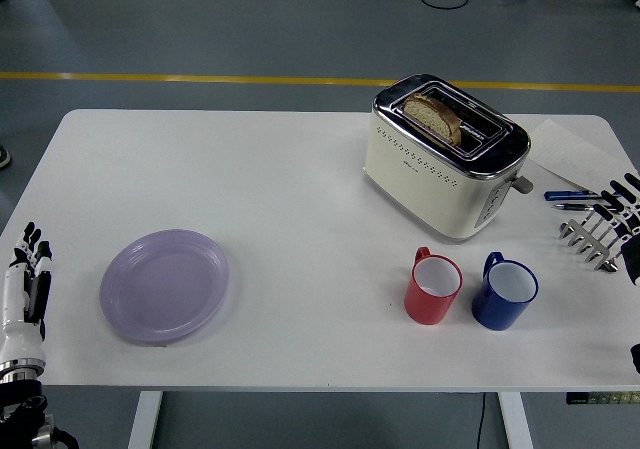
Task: Push plate across desktop,pick up the break from the machine,place the break in the plate
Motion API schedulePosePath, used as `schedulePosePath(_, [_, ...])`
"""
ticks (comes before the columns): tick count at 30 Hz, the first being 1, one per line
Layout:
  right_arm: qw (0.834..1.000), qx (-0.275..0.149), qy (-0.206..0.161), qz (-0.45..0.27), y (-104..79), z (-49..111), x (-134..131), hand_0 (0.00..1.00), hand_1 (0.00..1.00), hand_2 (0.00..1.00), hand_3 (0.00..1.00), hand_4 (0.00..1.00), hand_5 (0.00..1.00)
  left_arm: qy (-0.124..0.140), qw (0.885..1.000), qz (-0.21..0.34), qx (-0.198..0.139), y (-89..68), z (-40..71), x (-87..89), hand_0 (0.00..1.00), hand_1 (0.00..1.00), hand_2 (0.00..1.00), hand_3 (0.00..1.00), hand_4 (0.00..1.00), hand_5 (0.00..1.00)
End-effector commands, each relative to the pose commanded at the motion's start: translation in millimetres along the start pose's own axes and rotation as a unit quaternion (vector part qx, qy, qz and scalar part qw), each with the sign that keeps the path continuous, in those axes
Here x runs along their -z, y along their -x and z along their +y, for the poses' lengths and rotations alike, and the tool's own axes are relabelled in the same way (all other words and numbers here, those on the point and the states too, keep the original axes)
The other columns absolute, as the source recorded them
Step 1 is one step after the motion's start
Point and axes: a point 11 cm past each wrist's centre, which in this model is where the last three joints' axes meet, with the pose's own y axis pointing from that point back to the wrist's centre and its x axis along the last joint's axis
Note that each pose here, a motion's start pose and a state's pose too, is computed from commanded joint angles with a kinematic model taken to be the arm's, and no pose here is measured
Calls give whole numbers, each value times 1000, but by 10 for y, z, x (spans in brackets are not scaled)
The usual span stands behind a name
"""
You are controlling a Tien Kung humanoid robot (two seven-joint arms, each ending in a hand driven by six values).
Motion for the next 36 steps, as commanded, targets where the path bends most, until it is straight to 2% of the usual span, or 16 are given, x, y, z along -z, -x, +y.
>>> schedulePosePath(9, [1000,1,4,1,2,9,-32,709,672,664,647,525,520,-14,1000,-5,25,154,3,75,896,922,998,998,462,998])
schedulePosePath(16, [1000,0,6,2,-14,21,-48,708,671,664,644,524,520,-24,999,-12,34,188,0,138,892,918,998,998,465,998])
schedulePosePath(36, [1000,12,3,4,68,-14,-32,707,668,660,642,522,518,-33,998,-9,59,373,-29,165,882,907,998,998,468,998])
